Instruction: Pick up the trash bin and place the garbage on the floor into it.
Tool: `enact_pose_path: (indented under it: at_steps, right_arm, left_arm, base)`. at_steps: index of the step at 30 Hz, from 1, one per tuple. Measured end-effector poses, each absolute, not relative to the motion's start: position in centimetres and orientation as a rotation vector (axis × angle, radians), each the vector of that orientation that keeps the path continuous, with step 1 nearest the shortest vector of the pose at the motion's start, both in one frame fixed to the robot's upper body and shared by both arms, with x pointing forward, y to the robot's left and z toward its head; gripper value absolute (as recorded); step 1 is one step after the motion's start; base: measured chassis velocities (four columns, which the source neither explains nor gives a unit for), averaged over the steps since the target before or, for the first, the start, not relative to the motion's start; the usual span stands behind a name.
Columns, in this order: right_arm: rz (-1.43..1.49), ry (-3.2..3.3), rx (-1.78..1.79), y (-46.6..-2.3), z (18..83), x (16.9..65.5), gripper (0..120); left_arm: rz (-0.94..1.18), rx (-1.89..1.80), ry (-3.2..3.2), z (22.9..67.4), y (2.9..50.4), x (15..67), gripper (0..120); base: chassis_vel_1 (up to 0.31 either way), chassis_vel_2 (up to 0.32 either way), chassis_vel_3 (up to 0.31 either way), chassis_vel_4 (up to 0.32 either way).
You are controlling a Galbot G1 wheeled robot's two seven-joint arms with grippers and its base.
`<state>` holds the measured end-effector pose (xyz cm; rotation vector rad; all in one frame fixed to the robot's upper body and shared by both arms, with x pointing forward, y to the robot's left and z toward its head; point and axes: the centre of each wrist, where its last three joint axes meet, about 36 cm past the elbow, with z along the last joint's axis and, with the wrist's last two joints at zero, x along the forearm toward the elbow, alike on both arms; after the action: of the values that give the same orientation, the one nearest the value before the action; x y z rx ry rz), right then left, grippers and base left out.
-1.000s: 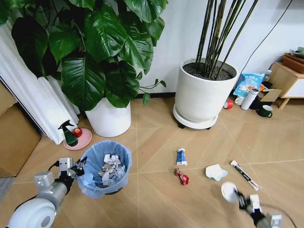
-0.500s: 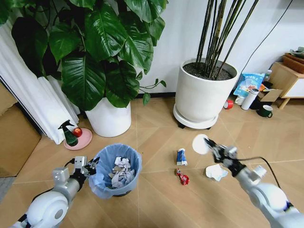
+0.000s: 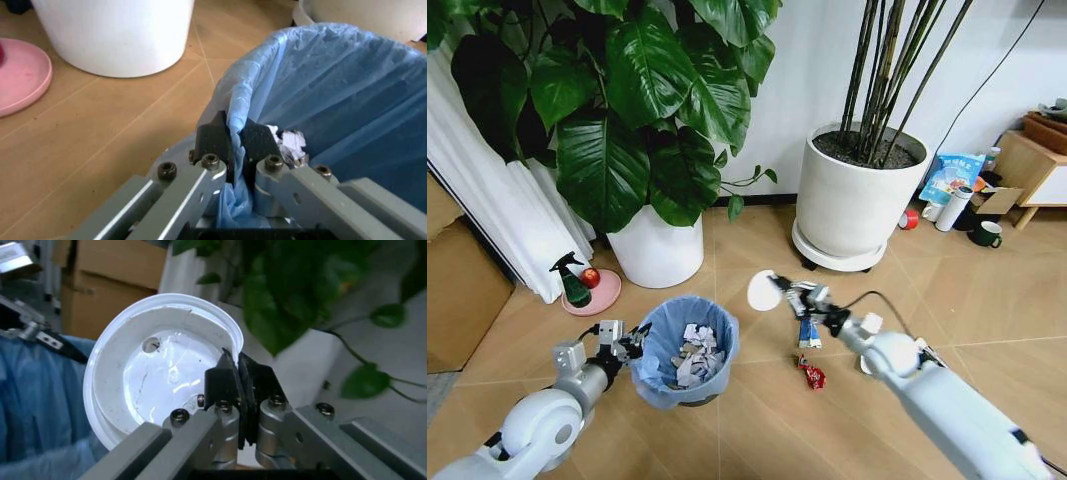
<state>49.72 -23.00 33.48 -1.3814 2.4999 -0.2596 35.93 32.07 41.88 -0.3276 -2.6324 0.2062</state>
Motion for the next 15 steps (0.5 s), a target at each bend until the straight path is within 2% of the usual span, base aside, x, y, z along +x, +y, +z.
enact_pose_path:
  at_steps: [10,15]
  right_arm:
    - [-0.217,2.32,-1.601,-15.4,34.4,52.8,0]
    - [-0.185,2.341,-1.764,-15.0,34.9,52.7,4]
  left_arm:
    - [0.213,-0.358,-2.613,41.3,31.6,36.1,0]
    - [0.217,-0.361,-2.618,41.5,31.6,36.3,0]
  base:
    - [0.0,0.0,0.0,0.0]
    - [0.0,0.0,0.0,0.0]
